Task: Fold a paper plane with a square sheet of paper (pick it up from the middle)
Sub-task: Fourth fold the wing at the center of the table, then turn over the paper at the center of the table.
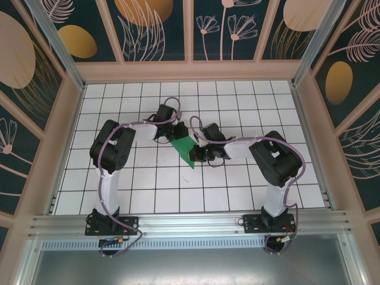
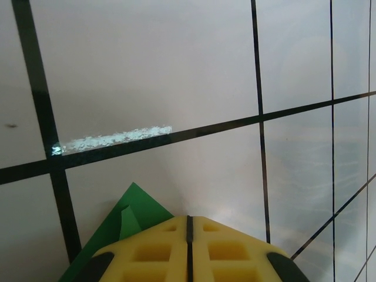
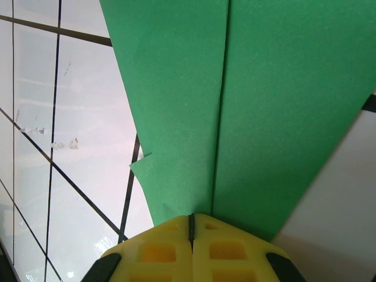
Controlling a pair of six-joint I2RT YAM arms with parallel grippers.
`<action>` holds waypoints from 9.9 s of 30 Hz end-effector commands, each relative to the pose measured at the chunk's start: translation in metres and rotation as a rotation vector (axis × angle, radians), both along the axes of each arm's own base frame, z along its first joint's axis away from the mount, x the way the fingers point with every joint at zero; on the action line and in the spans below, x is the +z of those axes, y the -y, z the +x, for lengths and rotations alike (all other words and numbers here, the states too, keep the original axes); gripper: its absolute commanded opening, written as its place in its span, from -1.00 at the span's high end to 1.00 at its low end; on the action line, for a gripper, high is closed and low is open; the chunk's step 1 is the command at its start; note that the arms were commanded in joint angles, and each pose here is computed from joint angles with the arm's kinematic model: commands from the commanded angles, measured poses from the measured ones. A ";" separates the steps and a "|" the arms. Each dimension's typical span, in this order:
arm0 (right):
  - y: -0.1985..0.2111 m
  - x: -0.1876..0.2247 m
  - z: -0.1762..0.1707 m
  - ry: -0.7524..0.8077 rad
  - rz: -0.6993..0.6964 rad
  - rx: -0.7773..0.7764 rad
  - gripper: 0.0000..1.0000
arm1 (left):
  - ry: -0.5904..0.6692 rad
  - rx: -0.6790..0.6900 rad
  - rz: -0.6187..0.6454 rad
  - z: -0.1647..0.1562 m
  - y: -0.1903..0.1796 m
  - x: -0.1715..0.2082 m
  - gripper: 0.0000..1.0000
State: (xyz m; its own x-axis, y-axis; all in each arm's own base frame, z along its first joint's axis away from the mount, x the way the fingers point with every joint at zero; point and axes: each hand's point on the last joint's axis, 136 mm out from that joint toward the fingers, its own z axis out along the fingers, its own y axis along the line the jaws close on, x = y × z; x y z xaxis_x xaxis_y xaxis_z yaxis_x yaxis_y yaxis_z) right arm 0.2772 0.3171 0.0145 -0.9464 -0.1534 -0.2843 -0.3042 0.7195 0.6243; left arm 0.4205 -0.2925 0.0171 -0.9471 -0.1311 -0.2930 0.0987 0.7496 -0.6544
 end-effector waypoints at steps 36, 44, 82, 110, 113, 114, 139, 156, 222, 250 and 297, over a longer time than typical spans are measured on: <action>0.035 -0.045 -0.032 -0.175 -0.203 -0.033 1.00 | 0.098 0.046 -0.237 -0.007 -0.019 0.096 0.70; 0.031 -0.043 -0.031 -0.168 -0.178 -0.034 1.00 | -0.079 0.013 -0.313 -0.055 0.008 0.049 0.75; 0.005 -0.020 -0.046 -0.183 -0.099 0.009 0.98 | -0.104 0.027 0.025 -0.068 -0.026 -0.033 0.82; -0.001 -0.013 -0.022 -0.166 -0.052 -0.028 0.96 | -0.106 0.020 0.048 -0.070 -0.029 -0.036 0.82; -0.006 0.004 -0.024 -0.142 -0.024 -0.013 0.96 | -0.105 0.021 0.052 -0.070 -0.030 -0.036 0.81; -0.006 0.006 -0.027 -0.141 -0.024 -0.006 0.96 | -0.106 0.023 0.055 -0.070 -0.030 -0.036 0.81; 0.015 -0.011 -0.080 -0.201 -0.068 0.049 0.95 | -0.090 0.015 0.037 -0.063 -0.024 -0.028 0.80; 0.029 0.044 -0.002 0.016 0.012 -0.213 0.42 | 0.030 -0.047 -0.218 -0.054 0.008 0.082 0.58; 0.026 0.014 0.074 0.029 -0.081 -0.357 0.13 | -0.192 -0.030 0.003 -0.131 -0.027 -0.032 0.76; -0.010 0.021 0.042 -0.048 0.097 -0.183 0.22 | -0.162 -0.001 -0.070 -0.127 -0.022 -0.016 0.74; 0.107 0.059 0.021 0.358 -0.886 -0.213 0.98 | 0.188 0.400 -0.095 -0.104 -0.095 0.109 0.23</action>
